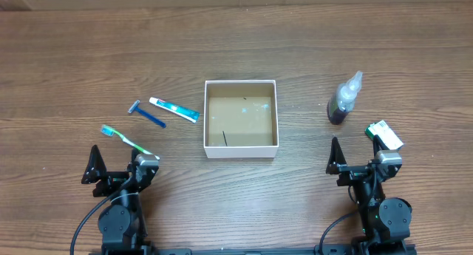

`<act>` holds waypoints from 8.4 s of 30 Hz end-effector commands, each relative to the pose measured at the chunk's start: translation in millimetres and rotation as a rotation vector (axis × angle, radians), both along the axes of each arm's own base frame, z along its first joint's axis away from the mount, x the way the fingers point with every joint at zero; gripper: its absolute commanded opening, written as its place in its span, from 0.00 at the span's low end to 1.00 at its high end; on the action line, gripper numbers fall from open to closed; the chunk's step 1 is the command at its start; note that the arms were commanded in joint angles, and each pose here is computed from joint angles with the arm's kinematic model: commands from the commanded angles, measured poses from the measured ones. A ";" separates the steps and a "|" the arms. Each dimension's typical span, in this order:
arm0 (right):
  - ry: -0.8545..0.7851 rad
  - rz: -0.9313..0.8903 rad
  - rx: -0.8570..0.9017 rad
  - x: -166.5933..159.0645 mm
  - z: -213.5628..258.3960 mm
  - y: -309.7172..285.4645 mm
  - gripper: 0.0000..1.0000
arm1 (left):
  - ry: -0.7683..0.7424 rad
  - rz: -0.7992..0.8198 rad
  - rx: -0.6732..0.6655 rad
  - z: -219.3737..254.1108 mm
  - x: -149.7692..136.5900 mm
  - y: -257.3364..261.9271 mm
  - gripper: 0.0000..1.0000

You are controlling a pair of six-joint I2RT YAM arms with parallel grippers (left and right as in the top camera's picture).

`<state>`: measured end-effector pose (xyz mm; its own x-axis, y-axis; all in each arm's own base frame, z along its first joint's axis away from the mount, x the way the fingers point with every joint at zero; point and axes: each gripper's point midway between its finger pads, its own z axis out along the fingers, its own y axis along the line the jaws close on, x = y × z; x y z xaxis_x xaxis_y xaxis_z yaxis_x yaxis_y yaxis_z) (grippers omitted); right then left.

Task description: Pack container

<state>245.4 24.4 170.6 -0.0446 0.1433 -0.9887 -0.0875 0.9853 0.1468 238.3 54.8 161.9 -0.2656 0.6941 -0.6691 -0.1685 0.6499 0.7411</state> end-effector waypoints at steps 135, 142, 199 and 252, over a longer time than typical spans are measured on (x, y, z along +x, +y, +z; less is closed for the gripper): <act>1.163 -0.209 0.153 143.2 18.4 -55.9 0.99 | 0.699 0.360 -1.161 108.8 42.0 -53.5 1.00; 1.242 -0.206 0.061 155.1 -18.2 -39.3 0.98 | 0.709 0.367 -1.161 105.3 44.9 -53.5 1.00; 0.990 0.053 -0.076 142.4 133.1 70.2 0.04 | 0.717 0.373 -1.159 103.2 45.3 -53.3 1.00; 1.034 0.111 -0.017 159.3 -12.6 209.5 0.26 | 0.706 0.389 -1.145 103.0 45.3 -49.4 1.00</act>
<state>400.8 233.4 147.4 -0.9003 0.0618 -0.4308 -0.0195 0.9832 0.1817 279.5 2.2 258.0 -0.8351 -0.3454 -0.4282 -0.3013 0.9384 -0.1694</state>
